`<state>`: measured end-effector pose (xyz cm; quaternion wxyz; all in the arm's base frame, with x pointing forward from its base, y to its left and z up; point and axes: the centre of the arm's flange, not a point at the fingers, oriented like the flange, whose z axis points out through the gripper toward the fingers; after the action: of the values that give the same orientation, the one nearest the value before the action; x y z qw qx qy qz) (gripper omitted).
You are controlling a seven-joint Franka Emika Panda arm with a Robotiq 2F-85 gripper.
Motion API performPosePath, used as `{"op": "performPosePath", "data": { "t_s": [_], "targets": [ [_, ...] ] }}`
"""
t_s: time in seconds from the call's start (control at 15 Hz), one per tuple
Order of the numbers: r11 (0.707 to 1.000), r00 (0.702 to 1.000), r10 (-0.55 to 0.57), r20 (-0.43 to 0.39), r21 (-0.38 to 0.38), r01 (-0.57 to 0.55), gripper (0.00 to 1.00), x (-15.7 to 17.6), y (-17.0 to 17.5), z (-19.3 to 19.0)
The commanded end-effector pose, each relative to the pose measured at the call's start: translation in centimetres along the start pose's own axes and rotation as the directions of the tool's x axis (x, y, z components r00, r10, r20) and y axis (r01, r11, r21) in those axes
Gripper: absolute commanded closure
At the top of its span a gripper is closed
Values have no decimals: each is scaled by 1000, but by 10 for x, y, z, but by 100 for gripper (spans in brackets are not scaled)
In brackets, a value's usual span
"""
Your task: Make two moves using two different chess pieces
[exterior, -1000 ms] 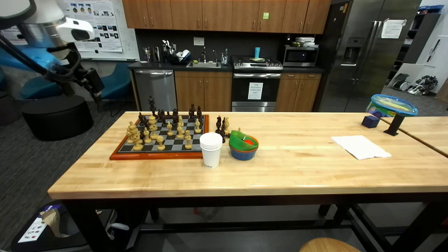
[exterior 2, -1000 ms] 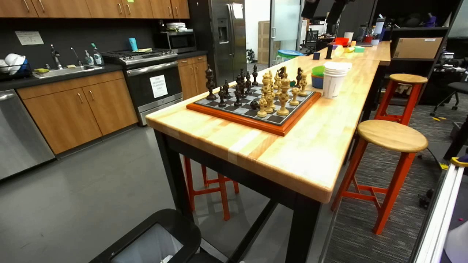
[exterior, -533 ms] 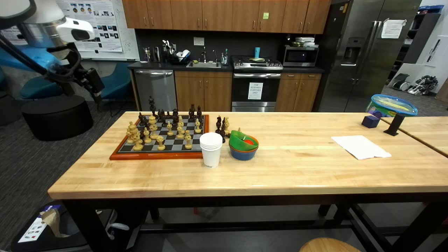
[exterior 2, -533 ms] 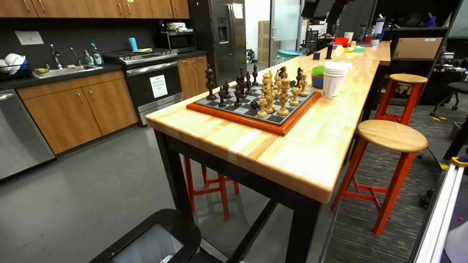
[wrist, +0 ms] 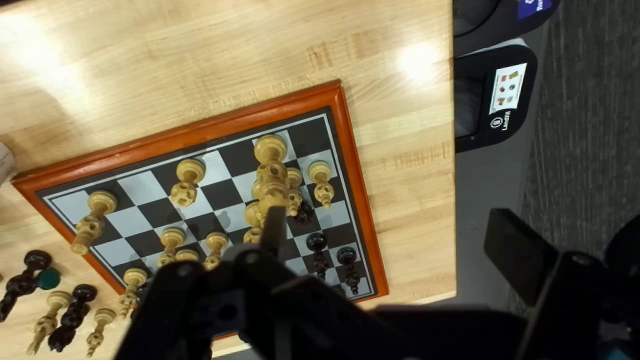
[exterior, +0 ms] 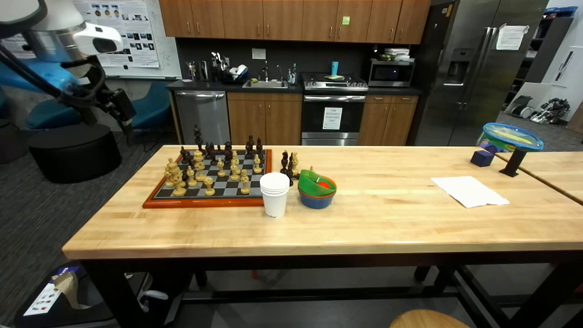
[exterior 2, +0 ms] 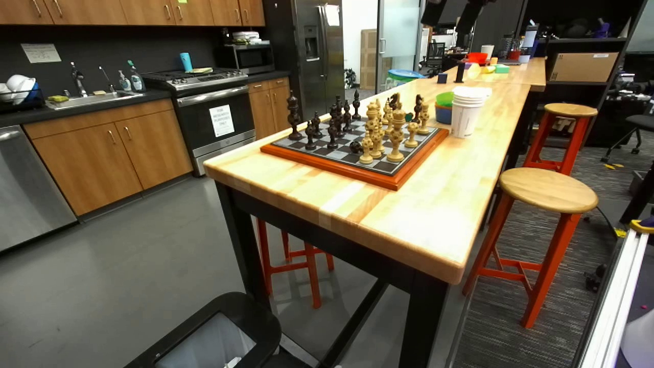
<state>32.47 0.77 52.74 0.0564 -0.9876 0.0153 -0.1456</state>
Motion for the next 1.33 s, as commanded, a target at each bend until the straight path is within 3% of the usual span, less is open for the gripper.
{"op": "performPosePath", "data": {
  "t_s": [0.0, 0.73, 0.93, 1.27],
  "targets": [
    [999, 999, -47, 7, -10, 47, 0, 9, -7, 3],
    [925, 932, -354, 77, -120, 361, 0, 120, -91, 46],
    [888, 898, -422, 121, -141, 437, 0, 157, -99, 67],
    [821, 821, -544, 174, -96, 563, 0, 211, -88, 87]
  ]
}}
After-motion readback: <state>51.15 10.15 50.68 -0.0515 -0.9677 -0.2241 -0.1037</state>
